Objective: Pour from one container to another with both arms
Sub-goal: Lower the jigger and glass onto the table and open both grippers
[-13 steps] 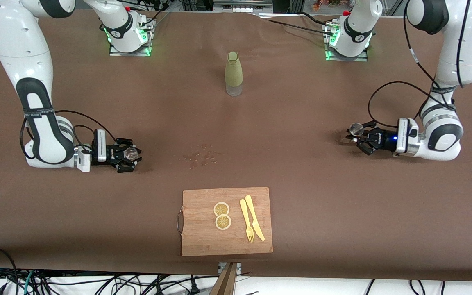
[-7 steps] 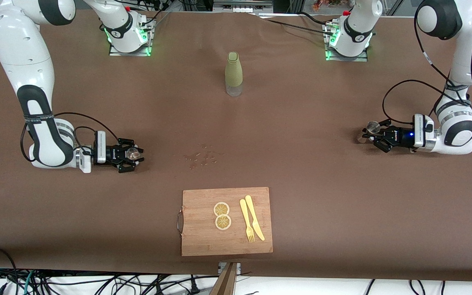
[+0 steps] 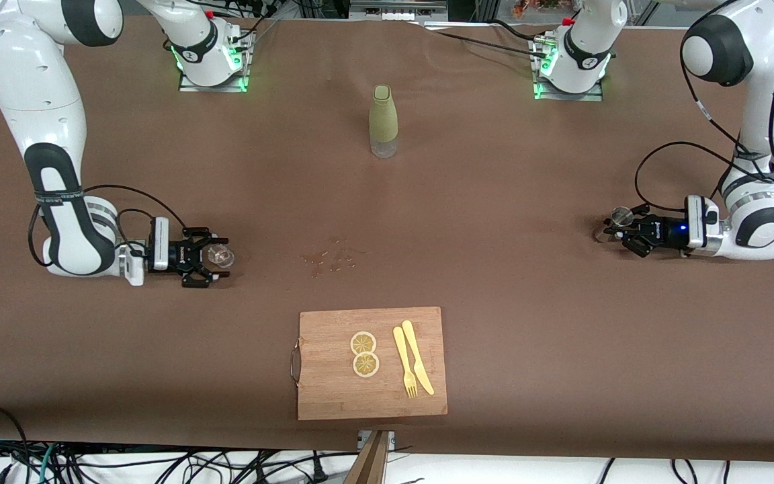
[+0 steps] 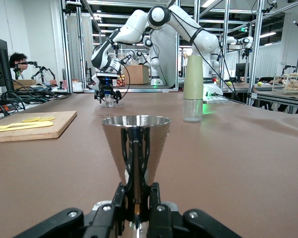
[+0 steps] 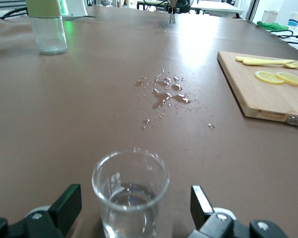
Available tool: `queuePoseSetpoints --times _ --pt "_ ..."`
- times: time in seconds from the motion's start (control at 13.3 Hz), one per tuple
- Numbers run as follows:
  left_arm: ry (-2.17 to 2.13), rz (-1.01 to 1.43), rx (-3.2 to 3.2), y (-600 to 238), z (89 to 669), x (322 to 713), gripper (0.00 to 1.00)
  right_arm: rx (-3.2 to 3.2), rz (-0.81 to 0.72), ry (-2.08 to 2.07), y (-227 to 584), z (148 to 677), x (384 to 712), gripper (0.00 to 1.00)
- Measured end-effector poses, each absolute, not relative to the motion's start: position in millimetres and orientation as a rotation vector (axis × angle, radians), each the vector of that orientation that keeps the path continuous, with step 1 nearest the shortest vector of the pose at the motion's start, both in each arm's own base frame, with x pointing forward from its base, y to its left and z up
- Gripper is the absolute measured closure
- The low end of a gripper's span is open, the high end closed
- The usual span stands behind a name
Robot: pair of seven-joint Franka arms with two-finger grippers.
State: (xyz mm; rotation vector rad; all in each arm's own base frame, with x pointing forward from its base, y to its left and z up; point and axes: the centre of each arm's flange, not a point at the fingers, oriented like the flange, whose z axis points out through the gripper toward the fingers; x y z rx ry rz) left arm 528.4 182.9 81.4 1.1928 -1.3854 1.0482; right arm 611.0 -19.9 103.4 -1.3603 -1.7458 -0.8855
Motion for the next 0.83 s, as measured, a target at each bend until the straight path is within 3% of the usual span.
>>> queuePoseSetpoints --times 0.38,0.45,0.83 --pt "-1.358 1.034 1.198 186 62 520 0.79 -1.363 -0.807 -1.858 -52 118 619 0.01" --pt "-1.354 1.033 1.199 186 60 519 0.74 -1.367 -0.776 -1.905 -60 135 625 0.01" --pt "-1.399 0.996 1.243 205 74 537 0.22 -1.681 -0.452 -1.949 -83 289 643 0.01"
